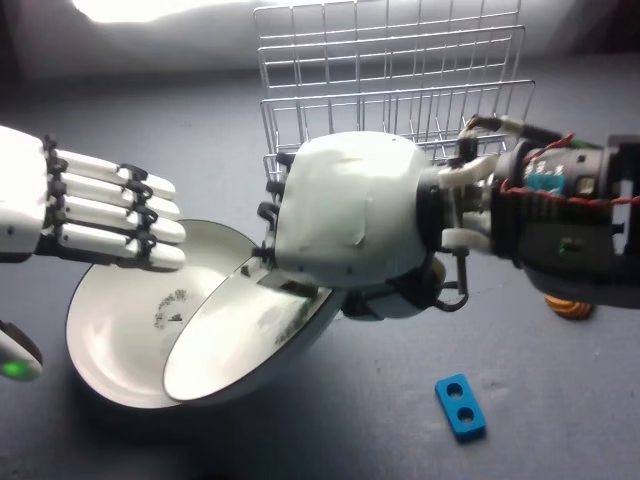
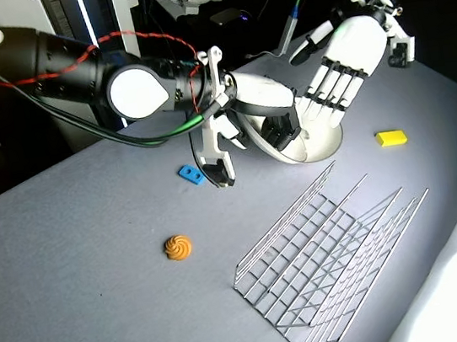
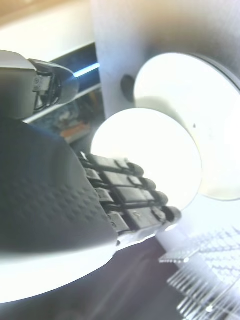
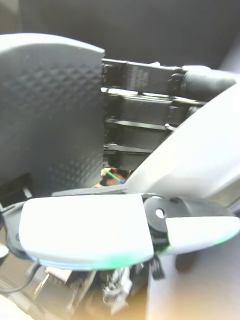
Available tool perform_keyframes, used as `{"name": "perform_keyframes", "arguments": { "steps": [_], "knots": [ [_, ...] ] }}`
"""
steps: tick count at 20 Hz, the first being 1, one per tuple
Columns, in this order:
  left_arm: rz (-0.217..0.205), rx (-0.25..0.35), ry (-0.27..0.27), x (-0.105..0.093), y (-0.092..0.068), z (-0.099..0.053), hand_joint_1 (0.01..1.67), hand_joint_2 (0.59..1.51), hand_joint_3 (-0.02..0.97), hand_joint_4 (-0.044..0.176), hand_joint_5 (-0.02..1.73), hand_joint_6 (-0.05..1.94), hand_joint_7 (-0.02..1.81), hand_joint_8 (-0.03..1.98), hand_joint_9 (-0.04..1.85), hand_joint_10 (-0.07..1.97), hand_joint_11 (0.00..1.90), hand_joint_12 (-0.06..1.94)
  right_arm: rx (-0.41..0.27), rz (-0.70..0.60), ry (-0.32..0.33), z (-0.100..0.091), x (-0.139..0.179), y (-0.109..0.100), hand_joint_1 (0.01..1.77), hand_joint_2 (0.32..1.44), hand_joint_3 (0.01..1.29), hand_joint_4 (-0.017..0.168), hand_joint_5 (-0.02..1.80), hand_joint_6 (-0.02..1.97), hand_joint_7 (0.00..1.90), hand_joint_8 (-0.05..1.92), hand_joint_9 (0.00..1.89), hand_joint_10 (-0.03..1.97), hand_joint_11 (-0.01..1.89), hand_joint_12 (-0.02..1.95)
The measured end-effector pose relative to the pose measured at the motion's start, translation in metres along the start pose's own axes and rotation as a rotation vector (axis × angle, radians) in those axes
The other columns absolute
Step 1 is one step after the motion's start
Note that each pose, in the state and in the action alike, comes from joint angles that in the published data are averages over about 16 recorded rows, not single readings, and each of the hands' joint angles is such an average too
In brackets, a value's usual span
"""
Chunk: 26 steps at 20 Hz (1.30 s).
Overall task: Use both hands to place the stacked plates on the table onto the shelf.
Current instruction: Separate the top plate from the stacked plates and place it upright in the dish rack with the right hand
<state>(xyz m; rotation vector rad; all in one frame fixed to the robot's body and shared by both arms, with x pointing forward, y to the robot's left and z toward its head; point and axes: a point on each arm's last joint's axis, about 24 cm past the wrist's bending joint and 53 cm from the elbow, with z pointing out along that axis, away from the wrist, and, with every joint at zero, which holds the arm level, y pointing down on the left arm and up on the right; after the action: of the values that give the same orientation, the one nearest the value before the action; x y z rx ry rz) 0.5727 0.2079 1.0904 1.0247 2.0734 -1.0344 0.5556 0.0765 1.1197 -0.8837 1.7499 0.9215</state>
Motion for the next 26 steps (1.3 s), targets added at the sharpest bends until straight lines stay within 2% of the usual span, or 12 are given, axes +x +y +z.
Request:
{"name": "perform_keyframes", "arguments": {
  "steps": [6,11,21,26],
  "knots": [
    [-0.002,-0.035,-0.016,-0.006,0.014,-0.018,0.02,1.111,0.02,0.005,0.02,0.01,0.02,0.01,0.02,0.01,0.02,0.01,0.023,0.023,-0.054,-0.02,-0.037,0.0,1.18,1.03,0.01,0.0,0.78,1.06,0.94,1.27,0.98,1.09,0.85,1.42],
    [-0.003,-0.052,-0.021,-0.008,0.021,-0.028,0.02,1.111,0.02,0.005,0.02,0.01,0.02,0.01,0.02,0.01,0.02,0.01,0.041,0.041,-0.113,-0.037,-0.069,-0.002,1.19,1.06,0.01,0.0,0.77,1.05,0.9,1.34,0.93,1.21,0.84,1.45],
    [-0.014,-0.054,-0.021,-0.008,0.023,-0.031,0.02,1.115,0.02,0.006,0.02,0.01,0.02,0.01,0.02,0.01,0.02,0.01,0.075,0.105,-0.231,-0.065,-0.127,-0.011,1.19,1.08,0.01,-0.004,0.76,1.05,0.87,1.31,0.92,1.23,0.82,1.43],
    [-0.019,-0.052,-0.019,-0.007,0.021,-0.03,0.02,1.118,0.02,0.006,0.02,0.01,0.02,0.01,0.02,0.01,0.02,0.01,0.101,0.174,-0.275,-0.076,-0.148,-0.025,1.19,1.08,0.01,-0.004,0.77,1.05,0.86,1.3,0.92,1.2,0.81,1.42]
  ]
}}
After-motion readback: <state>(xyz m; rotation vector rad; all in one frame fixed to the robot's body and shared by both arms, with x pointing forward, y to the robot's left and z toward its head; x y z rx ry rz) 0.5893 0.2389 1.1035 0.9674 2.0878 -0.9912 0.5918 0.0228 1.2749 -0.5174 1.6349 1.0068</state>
